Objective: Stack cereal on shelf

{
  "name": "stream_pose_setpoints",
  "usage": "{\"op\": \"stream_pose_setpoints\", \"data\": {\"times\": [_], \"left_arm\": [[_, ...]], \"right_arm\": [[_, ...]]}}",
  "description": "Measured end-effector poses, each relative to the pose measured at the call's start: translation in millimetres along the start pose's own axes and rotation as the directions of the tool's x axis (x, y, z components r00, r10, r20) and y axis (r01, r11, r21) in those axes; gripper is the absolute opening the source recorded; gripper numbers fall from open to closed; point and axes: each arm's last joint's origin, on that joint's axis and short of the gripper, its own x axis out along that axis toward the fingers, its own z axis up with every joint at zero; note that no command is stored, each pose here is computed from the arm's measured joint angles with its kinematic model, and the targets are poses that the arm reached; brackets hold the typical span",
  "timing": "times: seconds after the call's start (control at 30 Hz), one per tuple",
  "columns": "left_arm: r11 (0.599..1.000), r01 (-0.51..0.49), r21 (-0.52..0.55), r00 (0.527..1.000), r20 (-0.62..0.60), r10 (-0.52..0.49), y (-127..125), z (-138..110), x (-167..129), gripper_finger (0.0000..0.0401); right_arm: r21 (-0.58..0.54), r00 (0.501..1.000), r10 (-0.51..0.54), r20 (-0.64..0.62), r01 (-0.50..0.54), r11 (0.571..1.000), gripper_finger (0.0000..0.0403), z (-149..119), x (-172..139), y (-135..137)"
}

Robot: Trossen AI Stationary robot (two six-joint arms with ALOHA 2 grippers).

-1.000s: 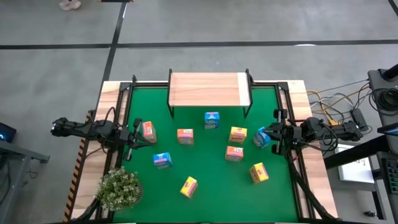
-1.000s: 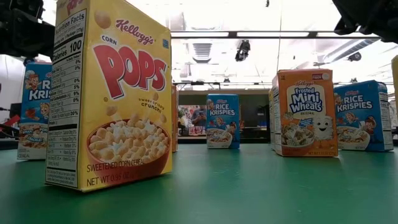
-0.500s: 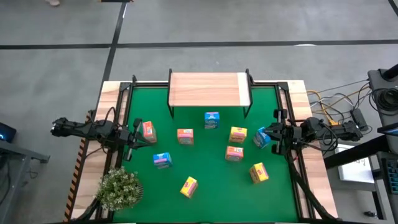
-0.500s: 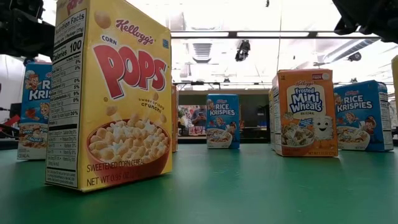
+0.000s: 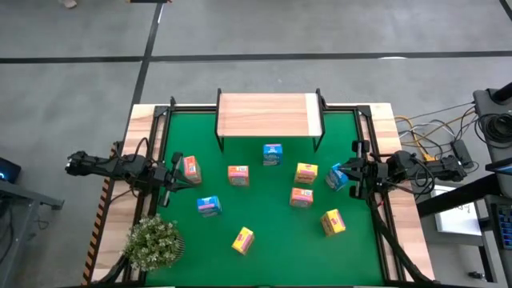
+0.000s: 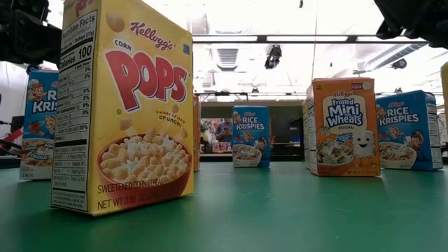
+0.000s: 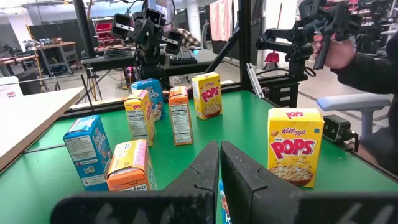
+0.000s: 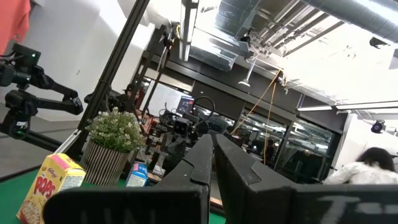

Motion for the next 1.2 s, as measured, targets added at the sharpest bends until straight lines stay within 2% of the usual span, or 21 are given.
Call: {"op": "stream_pose_setpoints", "data": {"times": [0.3,0.4,0.53,0.63,0.8,1.03,1.2], "left_arm": [[1.000,0.000,0.008,1.000,0.000,0.000,0.0,-0.1,0.0,0.0000],[1.000,0.000,0.008,1.000,0.000,0.000,0.0,0.0,0.0,0.0000],[1.000,-0.001,0.008,1.000,0.006,0.000,0.0,0.6,0.0,0.0000],[1.000,-0.003,0.008,1.000,0.026,0.003,0.2,2.5,0.0,0.0000],[1.000,-0.013,0.006,0.991,0.133,0.012,1.2,12.8,-0.8,0.0000],[1.000,-0.027,-0.006,0.949,0.313,0.027,2.7,30.3,-4.9,0.0000],[1.000,-0.030,-0.007,0.933,0.359,0.030,3.1,34.7,-6.5,0.0000]], "right_arm": [[0.024,1.000,0.000,0.000,0.000,1.000,0.0009,0.0,0.0,0.0],[0.114,1.000,-0.003,-0.001,0.003,0.993,0.0009,0.1,0.0,-0.1],[0.266,0.999,-0.040,-0.034,0.047,0.963,0.0009,-1.9,0.4,-0.8],[0.307,0.998,-0.037,-0.046,0.049,0.950,0.0009,-3.1,1.5,-0.3],[0.353,0.998,-0.059,0.002,0.055,0.934,0.0009,1.2,3.4,-2.3],[0.357,0.994,-0.089,0.066,0.059,0.932,0.0009,7.3,3.3,-5.2],[0.418,0.993,-0.090,0.071,0.053,0.907,0.0009,7.7,3.2,-5.4]]}}
